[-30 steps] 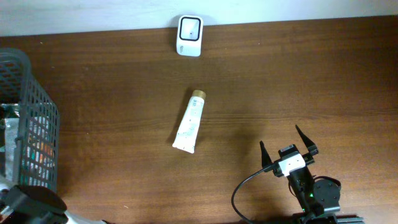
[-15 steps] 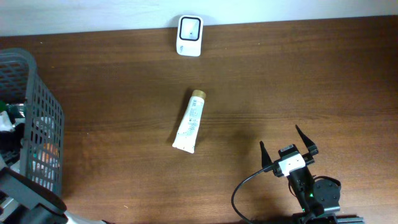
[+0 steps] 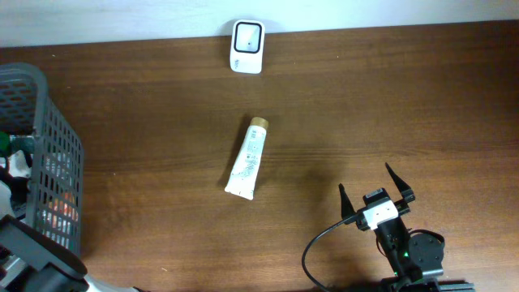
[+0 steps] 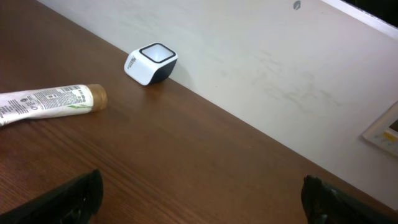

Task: Scan the item barcode
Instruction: 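Reach left gripper into basket and grasp the small orange box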

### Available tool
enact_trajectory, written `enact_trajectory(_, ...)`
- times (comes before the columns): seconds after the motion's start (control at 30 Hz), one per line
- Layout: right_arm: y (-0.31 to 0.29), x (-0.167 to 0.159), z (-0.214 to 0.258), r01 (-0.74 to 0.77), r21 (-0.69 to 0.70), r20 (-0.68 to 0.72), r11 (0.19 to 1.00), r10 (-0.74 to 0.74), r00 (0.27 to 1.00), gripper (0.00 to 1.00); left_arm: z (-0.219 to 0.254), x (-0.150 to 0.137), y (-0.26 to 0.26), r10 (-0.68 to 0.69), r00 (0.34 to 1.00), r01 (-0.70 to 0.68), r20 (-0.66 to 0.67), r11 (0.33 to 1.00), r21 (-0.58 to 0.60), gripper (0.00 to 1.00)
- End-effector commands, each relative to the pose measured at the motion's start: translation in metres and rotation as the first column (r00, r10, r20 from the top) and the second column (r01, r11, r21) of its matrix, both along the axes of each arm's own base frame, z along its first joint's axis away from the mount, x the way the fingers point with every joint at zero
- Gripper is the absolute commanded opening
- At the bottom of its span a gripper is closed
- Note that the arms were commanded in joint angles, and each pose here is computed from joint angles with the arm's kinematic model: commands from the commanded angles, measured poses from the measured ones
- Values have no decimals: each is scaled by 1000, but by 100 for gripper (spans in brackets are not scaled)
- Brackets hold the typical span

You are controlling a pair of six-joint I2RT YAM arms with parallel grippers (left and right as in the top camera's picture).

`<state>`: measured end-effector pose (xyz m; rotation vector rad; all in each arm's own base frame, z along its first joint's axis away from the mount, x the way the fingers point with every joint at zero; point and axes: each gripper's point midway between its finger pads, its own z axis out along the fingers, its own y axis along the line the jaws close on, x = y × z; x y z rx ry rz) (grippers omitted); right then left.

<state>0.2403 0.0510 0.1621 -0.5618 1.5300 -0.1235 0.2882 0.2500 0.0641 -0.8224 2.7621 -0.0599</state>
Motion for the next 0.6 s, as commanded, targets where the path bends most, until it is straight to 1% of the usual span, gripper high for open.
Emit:
enact_trajectory(0.0,2,-1,-2,-10,7,-6,1000,10,1000,98,2,4,-6,6,1000,-6,23,1000,-28,1)
enact_trajectory(0.13,2,-1,-2,-10,7,-6,1000,10,1000,99,11,4,-5,6,999,-6,40,1000,-10,0)
enact_trajectory(0.23,2,-1,-2,-10,7,-6,1000,10,1000,98,36,9,2,11,996,-15,86,999,48,0)
enact_trajectory(0.33,2,-1,-2,-10,7,-6,1000,10,1000,98,61,10,14,95,988,-107,119,989,101,0)
enact_trajectory(0.4,2,-1,-2,-10,7,-6,1000,10,1000,98,75,5,20,161,978,-179,133,974,138,0)
enact_trajectory(0.57,2,-1,-2,-10,7,-6,1000,10,1000,98,71,-10,25,225,971,-235,74,958,164,0)
